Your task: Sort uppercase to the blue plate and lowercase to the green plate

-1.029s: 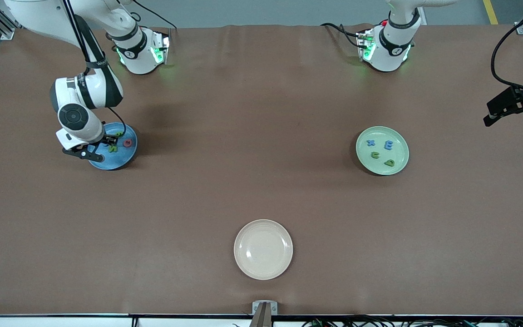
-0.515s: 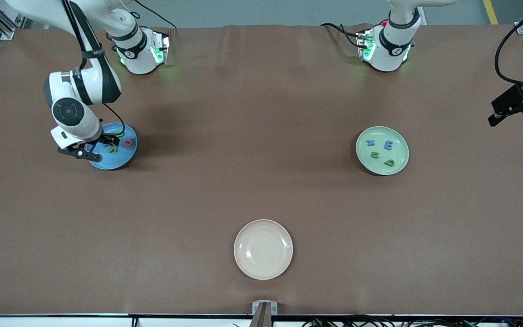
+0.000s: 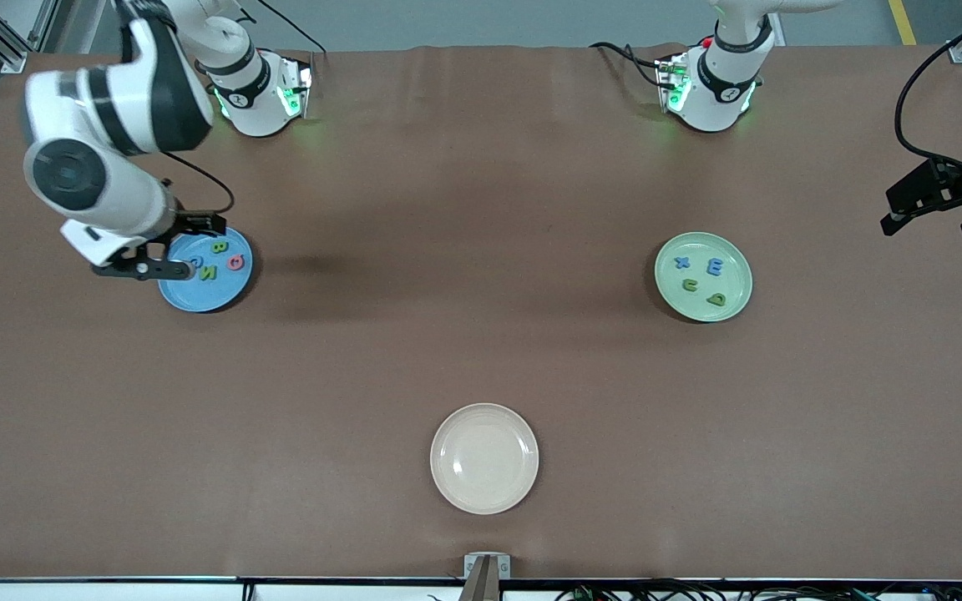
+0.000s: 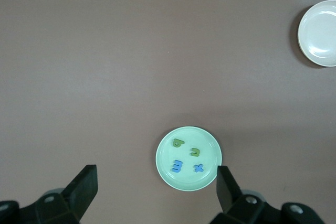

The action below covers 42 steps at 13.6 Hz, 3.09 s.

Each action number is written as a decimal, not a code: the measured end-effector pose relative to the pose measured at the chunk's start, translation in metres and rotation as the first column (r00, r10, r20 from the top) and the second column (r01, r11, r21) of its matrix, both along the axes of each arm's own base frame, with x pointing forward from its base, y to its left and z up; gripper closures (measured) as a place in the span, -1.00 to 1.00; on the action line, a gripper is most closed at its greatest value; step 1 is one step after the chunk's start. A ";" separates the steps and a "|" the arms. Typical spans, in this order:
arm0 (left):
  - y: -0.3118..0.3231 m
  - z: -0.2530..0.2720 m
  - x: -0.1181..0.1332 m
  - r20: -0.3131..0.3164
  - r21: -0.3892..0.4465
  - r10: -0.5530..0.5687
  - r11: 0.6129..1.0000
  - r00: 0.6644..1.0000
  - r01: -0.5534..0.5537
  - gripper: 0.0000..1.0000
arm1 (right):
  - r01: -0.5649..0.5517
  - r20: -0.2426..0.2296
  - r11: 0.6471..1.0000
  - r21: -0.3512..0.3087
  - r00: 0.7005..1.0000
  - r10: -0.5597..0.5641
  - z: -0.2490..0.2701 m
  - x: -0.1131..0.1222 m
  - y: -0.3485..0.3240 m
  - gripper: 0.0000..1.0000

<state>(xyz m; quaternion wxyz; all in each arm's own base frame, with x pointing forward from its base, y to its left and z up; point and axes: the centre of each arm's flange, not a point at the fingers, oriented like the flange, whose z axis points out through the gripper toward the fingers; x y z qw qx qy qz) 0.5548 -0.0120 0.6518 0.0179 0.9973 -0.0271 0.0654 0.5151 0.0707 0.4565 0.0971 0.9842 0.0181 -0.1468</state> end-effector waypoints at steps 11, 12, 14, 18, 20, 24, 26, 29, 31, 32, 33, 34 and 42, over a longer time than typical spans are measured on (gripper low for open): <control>0.000 0.001 0.000 0.002 0.000 0.000 1.000 1.000 0.000 -1.00 | 0.025 0.166 0.981 0.194 0.984 -0.058 0.146 0.049 -0.072 -1.00; 0.000 0.001 0.000 0.002 0.000 0.000 1.000 1.000 0.000 -1.00 | 0.031 0.163 0.981 0.193 0.985 -0.063 0.144 0.050 -0.075 -1.00; 0.000 0.001 0.000 0.002 0.000 0.000 1.000 1.000 0.000 -1.00 | 0.031 0.160 0.981 0.190 0.985 -0.062 0.142 0.051 -0.073 -1.00; 0.000 0.001 0.000 0.002 0.000 0.001 1.000 1.000 -0.001 -1.00 | 0.029 0.173 0.982 0.189 0.983 -0.062 0.148 0.052 -0.073 -1.00; 0.000 0.001 0.000 0.003 0.000 0.000 1.000 1.000 0.000 -1.00 | 0.028 0.175 0.982 0.189 0.983 -0.061 0.152 0.052 -0.073 -1.00; -0.001 0.002 0.000 0.005 0.000 -0.001 1.000 1.000 0.001 -1.00 | 0.026 0.170 0.982 0.190 0.984 -0.059 0.156 0.050 -0.072 -1.00; -0.007 0.003 0.000 0.006 0.000 -0.012 1.000 1.000 0.012 -1.00 | 0.029 0.154 0.981 0.191 0.986 -0.059 0.156 0.047 -0.072 -1.00; -0.010 0.003 0.000 0.010 0.000 -0.018 1.000 1.000 0.018 -1.00 | 0.026 0.139 0.979 0.203 0.989 -0.056 0.160 0.041 -0.072 -1.00; -0.009 0.003 0.001 0.012 0.000 -0.015 1.000 1.000 0.015 -1.00 | 0.020 0.142 0.976 0.217 0.989 -0.052 0.168 0.035 -0.073 -1.00; -0.009 0.004 0.001 0.013 0.000 -0.015 1.000 1.000 0.015 -1.00 | 0.022 0.145 0.975 0.222 0.988 -0.056 0.173 0.031 -0.076 -1.00; -0.009 0.004 0.001 0.014 -0.002 -0.015 1.000 1.000 0.015 -1.00 | 0.026 0.149 0.974 0.226 0.987 -0.061 0.177 0.025 -0.080 -1.00; -0.009 0.004 0.001 0.016 -0.002 -0.014 1.000 1.000 0.014 -1.00 | 0.027 0.155 0.973 0.230 0.986 -0.064 0.181 0.020 -0.082 -1.00; -0.009 0.005 0.002 0.024 -0.003 -0.014 1.000 1.000 0.014 -1.00 | -0.037 0.178 0.974 0.224 0.984 -0.004 0.184 0.004 -0.049 -1.00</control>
